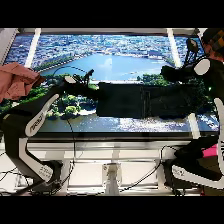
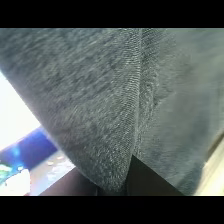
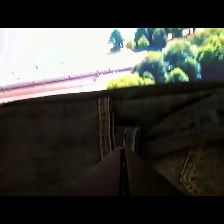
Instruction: Fold the clothes and pants, and hang the long-sleeved shirts on hangers.
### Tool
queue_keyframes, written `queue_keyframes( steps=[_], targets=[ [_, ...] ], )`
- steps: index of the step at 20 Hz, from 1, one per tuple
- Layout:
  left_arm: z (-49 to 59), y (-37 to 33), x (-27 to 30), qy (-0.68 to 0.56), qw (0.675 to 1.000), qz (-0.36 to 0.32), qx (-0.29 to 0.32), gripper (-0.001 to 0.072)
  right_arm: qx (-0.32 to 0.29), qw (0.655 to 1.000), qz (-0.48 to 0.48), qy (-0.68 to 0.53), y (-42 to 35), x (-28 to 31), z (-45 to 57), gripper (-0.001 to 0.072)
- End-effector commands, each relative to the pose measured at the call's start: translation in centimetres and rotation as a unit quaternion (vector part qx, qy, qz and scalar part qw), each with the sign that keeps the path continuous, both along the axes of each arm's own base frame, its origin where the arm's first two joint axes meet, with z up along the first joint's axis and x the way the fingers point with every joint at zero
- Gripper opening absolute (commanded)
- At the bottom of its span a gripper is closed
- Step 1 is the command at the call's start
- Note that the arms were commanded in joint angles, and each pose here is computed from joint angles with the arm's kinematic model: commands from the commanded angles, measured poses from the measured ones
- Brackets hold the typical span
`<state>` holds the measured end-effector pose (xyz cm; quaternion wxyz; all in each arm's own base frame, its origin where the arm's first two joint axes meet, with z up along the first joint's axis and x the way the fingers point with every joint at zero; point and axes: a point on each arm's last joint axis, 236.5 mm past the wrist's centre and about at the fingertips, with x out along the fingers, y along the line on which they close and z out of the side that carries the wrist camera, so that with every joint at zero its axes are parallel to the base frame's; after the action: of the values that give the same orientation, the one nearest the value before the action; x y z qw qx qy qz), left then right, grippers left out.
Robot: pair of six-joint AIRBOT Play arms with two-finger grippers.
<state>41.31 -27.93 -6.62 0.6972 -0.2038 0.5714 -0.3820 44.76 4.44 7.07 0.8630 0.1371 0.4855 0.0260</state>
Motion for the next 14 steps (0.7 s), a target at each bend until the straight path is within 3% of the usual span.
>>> queue_keyframes(
  steps=[1, 9, 14],
  targets=[
    [5.8, 1.2, 1.0, -0.046, 0.998, 0.012, -0.032, 0.0029, 0.001, 0.999, 0.02, 0.039, 1.8, -1.4, -3.2, 0.0032],
    [16.8, 5.1, 0.6, -0.099, 0.991, 0.059, -0.064, 0.0029, 0.044, 0.982, 0.107, 0.146, 15.5, -4.2, -13.3, 0.0031],
    [20.4, 7.4, -0.4, -0.123, 0.988, 0.067, -0.07, 0.0029, 0.071, 0.981, 0.102, 0.152, 23.1, -4.7, -17.1, 0.003]
  ],
)
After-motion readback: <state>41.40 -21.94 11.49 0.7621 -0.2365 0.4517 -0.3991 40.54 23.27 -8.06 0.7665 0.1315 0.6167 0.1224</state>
